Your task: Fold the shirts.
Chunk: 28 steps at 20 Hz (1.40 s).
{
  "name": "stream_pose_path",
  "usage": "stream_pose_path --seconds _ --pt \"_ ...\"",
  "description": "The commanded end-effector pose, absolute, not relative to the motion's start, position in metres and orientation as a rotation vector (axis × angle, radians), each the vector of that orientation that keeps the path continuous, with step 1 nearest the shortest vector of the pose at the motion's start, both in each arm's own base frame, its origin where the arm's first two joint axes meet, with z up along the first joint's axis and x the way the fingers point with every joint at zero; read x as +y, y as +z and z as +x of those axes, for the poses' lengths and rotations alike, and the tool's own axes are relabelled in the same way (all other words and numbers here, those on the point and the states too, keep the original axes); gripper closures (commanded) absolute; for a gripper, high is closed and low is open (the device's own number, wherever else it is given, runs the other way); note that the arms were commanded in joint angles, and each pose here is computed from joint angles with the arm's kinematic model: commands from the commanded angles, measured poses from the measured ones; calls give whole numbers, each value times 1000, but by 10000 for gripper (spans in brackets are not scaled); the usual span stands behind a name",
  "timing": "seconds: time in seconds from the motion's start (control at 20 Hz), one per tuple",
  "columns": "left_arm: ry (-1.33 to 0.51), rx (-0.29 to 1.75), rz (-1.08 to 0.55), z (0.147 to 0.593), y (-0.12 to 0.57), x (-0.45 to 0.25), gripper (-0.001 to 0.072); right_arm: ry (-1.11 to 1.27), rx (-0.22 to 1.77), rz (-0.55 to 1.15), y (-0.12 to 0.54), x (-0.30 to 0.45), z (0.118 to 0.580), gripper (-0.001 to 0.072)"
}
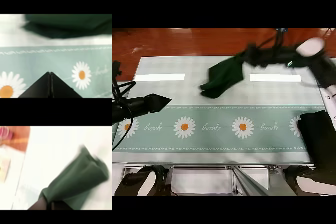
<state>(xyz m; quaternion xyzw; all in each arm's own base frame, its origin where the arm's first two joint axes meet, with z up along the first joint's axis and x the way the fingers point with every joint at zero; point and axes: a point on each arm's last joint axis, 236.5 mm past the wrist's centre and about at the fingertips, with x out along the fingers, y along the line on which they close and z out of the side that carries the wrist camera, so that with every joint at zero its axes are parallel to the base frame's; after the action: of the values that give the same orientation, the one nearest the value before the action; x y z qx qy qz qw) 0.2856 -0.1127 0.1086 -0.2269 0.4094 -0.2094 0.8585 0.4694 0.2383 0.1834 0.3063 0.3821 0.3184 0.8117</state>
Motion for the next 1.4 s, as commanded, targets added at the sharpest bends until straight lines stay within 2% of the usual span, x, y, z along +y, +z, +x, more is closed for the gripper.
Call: stream_pose_path --seconds 0.0,0.25,0.5,0.85,1.15,1.35 --pt "-485 870 -482 280 111 -125 686 586 725 595 251 162 486 689" --pt "-487 870 -482 280 111 -126 686 394 741 676 270 40 470 689" --pt "-481 860 -483 282 112 -125 686 129 773 765 272 -63 418 689" --pt "-459 805 -478 295 117 -121 686 -359 1129 662 204 -135 260 690" --pt "-482 760 -447 300 124 -130 686 -919 1136 763 179 -198 116 690" --pt "-483 727 -442 306 128 -134 686 -1123 1237 796 151 -192 57 689"
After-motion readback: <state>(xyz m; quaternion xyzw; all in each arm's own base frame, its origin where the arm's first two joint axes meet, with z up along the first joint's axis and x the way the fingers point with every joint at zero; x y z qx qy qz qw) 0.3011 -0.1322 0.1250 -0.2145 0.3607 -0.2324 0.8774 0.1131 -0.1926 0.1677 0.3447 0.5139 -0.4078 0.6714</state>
